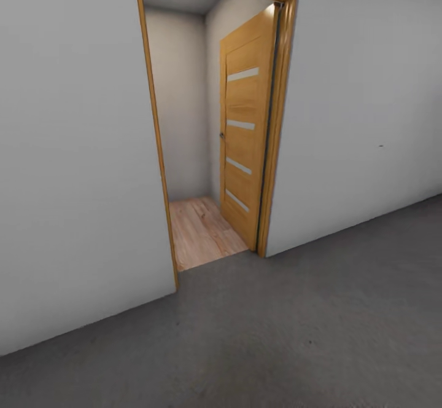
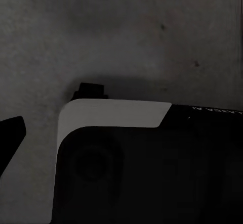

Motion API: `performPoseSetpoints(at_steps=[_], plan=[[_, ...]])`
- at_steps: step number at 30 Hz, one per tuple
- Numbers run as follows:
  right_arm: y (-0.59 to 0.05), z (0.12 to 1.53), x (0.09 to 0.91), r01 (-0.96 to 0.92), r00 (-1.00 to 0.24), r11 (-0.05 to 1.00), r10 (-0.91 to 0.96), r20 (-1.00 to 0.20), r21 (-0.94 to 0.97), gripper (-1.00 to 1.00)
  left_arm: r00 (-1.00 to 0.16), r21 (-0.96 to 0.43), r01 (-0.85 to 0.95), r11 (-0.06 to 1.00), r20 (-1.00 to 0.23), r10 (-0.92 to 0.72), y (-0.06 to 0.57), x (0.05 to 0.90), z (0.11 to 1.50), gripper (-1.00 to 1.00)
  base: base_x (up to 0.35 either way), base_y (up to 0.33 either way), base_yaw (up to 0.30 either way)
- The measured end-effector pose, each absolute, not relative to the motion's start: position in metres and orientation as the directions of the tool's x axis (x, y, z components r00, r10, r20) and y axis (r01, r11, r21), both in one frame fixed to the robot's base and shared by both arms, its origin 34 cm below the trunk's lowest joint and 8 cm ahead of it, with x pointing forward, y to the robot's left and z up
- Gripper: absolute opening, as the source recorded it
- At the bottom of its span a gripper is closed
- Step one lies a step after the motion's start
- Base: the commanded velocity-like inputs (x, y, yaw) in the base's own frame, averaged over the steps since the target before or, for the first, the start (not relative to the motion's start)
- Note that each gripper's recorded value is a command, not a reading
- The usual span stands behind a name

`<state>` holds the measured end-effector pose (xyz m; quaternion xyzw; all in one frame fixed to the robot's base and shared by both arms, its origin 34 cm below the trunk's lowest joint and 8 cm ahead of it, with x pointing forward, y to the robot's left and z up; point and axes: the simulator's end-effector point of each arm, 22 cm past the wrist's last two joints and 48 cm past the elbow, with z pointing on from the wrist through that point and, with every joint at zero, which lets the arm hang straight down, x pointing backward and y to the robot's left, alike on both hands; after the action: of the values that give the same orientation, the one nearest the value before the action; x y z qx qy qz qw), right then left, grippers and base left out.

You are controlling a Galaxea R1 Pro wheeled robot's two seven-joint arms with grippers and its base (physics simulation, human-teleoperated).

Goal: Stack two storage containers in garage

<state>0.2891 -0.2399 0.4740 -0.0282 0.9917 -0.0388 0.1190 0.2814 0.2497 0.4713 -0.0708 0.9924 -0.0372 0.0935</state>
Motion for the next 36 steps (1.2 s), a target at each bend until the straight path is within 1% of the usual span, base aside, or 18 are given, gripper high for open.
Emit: performPoseSetpoints(at_steps=[12,15,36], plan=[[-0.2398,0.4739,0.2888,-0.047,-0.97,0.995,-0.065,-0.234,-0.084,1.0,-0.973,-0.089,-0.134,0.987,-0.179,-0.148,0.2486,0.2811,0.4713,1.0,0.0,0.0,-0.286],[-0.2395,0.474,0.2892,-0.05,-0.97,0.995,-0.069,-0.234,-0.084,1.0,-0.973,-0.087,-0.128,0.988,-0.18,-0.142,0.2486,0.281,0.4713,1.0,0.071,0.0,-0.137],[-0.2394,0.474,0.2884,-0.062,-0.97,0.994,-0.081,-0.23,-0.086,1.0,-0.975,-0.085,-0.115,0.99,-0.179,-0.129,0.2486,0.2805,0.4714,1.0,0.305,0.0,-0.007]])
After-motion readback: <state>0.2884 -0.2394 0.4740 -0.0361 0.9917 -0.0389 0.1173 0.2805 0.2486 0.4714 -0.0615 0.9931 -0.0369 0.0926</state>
